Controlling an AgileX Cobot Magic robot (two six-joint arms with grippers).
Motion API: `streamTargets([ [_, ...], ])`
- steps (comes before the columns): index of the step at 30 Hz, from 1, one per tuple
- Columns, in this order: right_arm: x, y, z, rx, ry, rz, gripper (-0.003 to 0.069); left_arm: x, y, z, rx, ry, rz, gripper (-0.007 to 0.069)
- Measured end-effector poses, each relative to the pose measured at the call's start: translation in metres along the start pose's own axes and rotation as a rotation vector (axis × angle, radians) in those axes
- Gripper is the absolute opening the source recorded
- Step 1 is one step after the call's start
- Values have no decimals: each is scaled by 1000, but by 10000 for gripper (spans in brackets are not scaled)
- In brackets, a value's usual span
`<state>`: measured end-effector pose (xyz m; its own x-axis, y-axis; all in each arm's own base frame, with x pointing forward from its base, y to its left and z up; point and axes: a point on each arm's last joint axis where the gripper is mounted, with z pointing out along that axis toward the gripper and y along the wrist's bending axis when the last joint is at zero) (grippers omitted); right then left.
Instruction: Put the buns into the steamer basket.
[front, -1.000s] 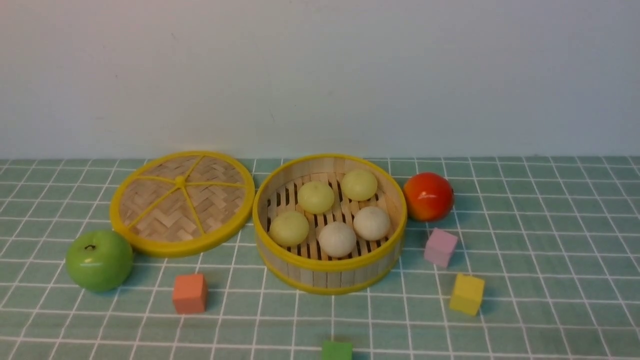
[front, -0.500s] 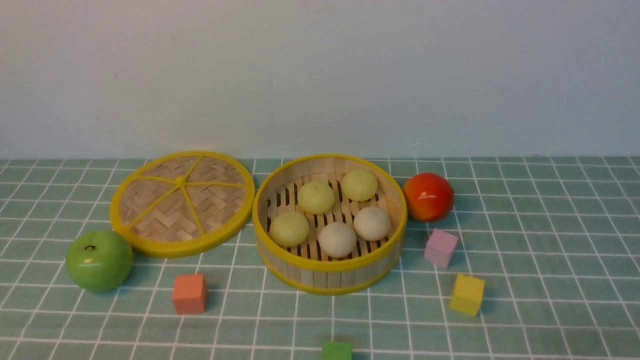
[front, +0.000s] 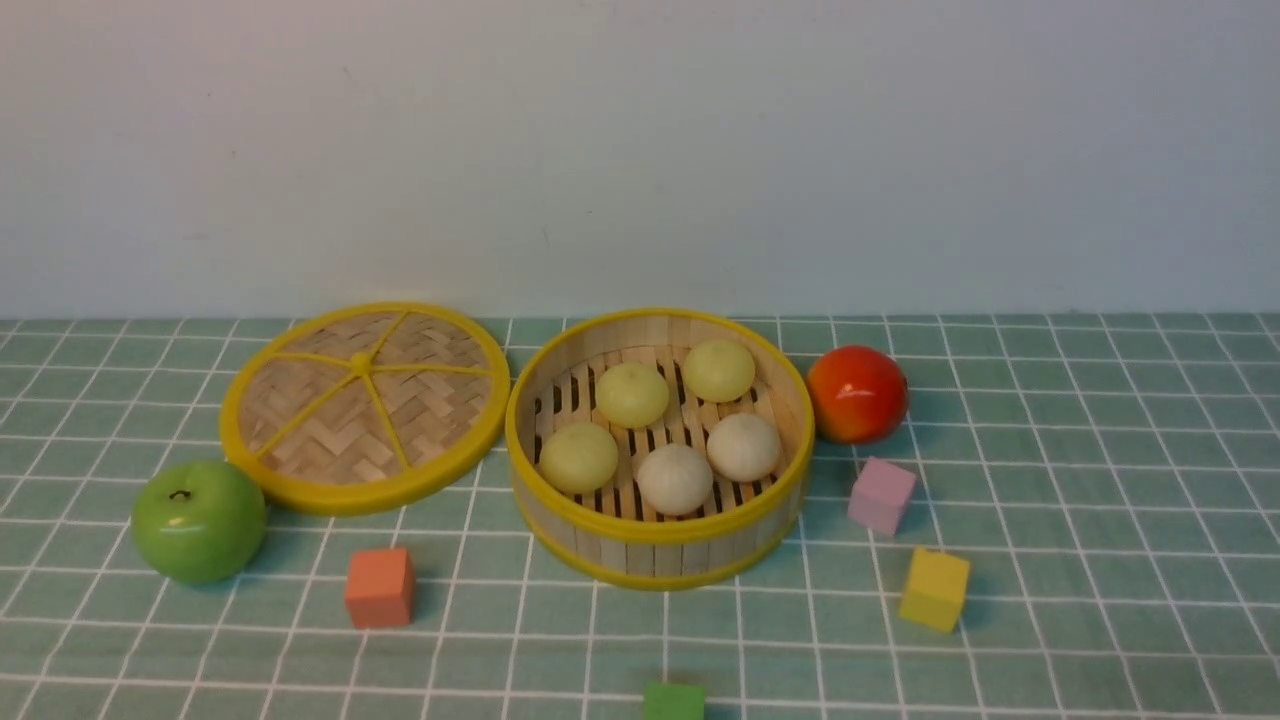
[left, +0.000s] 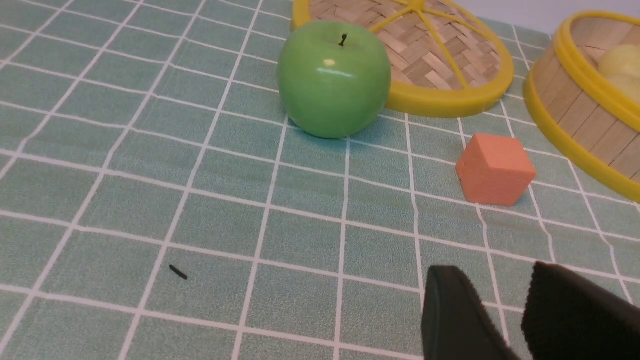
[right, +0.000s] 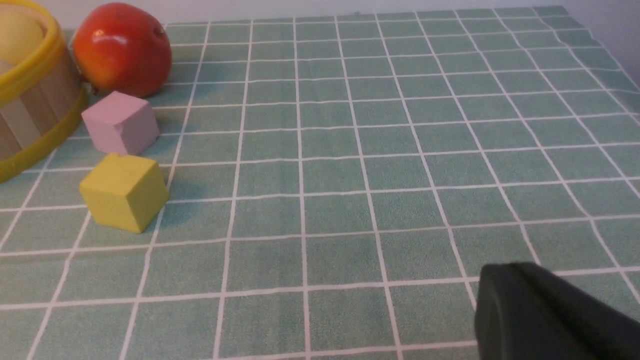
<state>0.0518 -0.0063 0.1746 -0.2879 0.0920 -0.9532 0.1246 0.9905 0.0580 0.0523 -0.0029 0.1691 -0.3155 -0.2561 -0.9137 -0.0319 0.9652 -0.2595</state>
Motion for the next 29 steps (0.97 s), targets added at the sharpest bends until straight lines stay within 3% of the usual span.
streamTargets([
  [29,0,0,0,0,0,-14,67,0,0,0,-2,-1,6,238],
])
